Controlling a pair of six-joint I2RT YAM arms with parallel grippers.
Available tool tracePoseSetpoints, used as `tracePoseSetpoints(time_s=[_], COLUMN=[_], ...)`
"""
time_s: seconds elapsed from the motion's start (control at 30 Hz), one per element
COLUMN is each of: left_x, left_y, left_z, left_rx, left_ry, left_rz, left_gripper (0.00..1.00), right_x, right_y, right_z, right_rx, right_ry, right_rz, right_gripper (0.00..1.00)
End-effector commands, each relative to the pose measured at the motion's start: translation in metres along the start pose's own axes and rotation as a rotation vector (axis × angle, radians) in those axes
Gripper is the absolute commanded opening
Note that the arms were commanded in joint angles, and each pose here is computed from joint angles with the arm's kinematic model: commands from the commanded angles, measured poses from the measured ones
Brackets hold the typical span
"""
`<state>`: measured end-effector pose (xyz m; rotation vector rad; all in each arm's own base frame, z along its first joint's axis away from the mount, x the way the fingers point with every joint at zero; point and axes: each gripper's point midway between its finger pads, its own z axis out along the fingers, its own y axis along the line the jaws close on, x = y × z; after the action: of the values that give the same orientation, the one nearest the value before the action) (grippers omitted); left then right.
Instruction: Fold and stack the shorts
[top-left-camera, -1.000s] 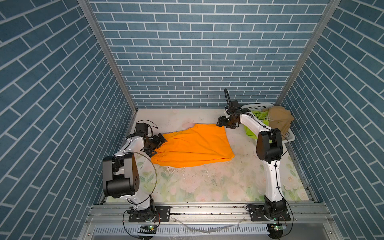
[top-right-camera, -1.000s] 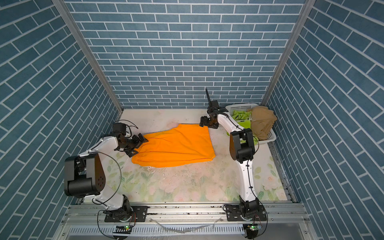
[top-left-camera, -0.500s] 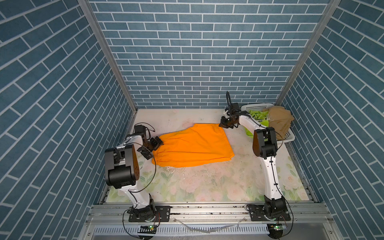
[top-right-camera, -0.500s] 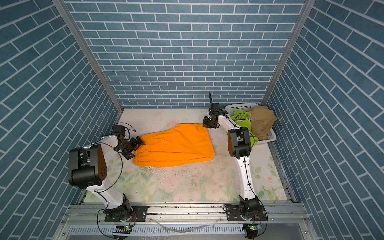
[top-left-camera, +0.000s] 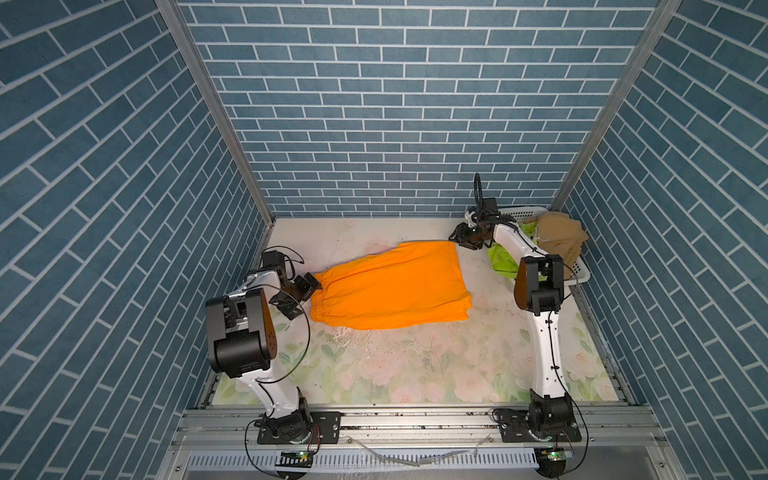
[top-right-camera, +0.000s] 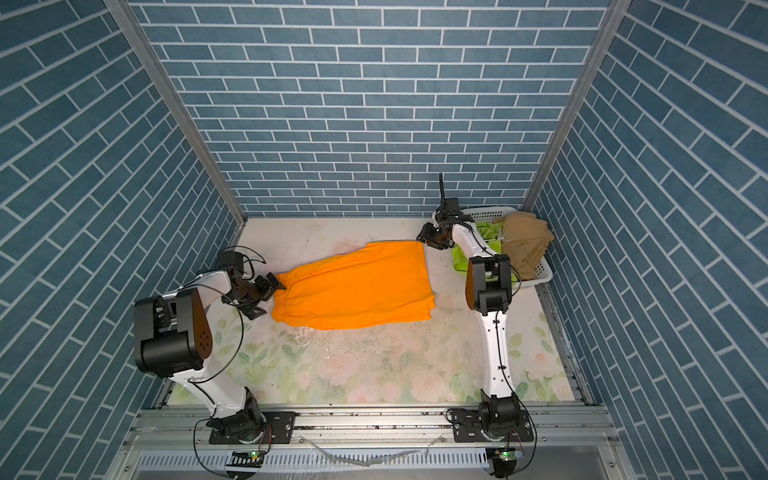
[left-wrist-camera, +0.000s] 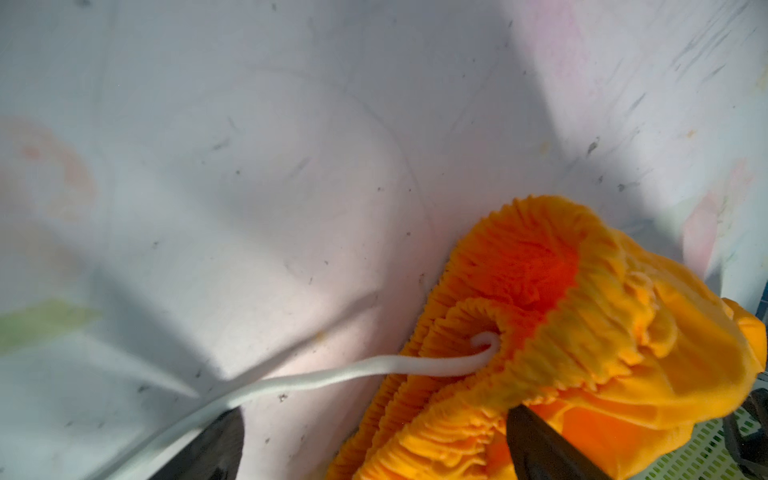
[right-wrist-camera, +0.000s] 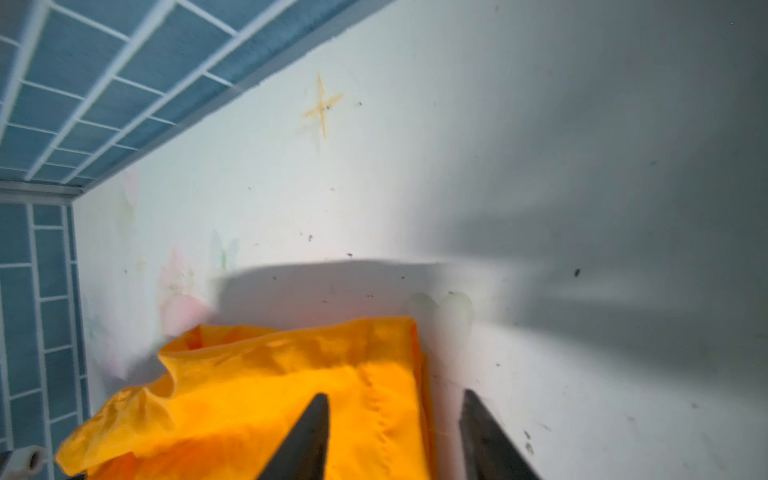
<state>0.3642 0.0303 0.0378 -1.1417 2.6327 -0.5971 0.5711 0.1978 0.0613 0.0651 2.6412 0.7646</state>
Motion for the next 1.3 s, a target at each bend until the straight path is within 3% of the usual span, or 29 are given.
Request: tracePoseSetpoints(time_s=[0.0, 0.13, 0.27, 0.4, 0.57, 0.73, 1.1, 1.27], left_x=[-0.001, 0.001, 0.021, 0.041, 0.045, 0.026, 0.003, -0.003], left_y=[-0.011, -0.048, -0.089, -0.105, -0.099, -0.081, -0.025, -0.047], left_z=[-0.010, -0.047, -0.066, -0.050, -0.008, 0.016, 0.039, 0.025], left_rx=[0.004, 0.022, 0.113, 0.170, 0.153, 0.043, -0.035, 0.034], left_ry=[0.005, -0.080, -0.101, -0.052, 0.019, 0.009, 0.045, 0.033], left_rz=[0.034, 0.159, 0.232, 0.229, 0.220, 0.225, 0.083, 0.102], left_gripper=[1.00, 1.00, 1.00, 1.00, 1.00, 1.00, 1.00, 1.00], right_x=[0.011, 0.031, 0.075, 0.135, 0.189, 0.224, 0.291, 0.301], right_y=[0.024, 0.049, 0.066, 0.076, 0.076, 0.052, -0.001, -0.008], right_z=[-0.025, -0.058, -0.085, -0.086, -0.073, -0.074, -0.076, -0.077], right_rx=[-0.017, -0.018, -0.020, -0.051, -0.109, -0.064, 0.043, 0.057], right_ry=[0.022, 0.008, 0.012, 0.056, 0.108, 0.157, 0.249, 0.264], right_rz=[-0.056, -0.124, -0.159, -0.147, -0.075, -0.056, -0.019, -0.015], right_gripper=[0.73, 0.89, 0.91, 0.92, 0.93, 0.93, 0.94, 0.94])
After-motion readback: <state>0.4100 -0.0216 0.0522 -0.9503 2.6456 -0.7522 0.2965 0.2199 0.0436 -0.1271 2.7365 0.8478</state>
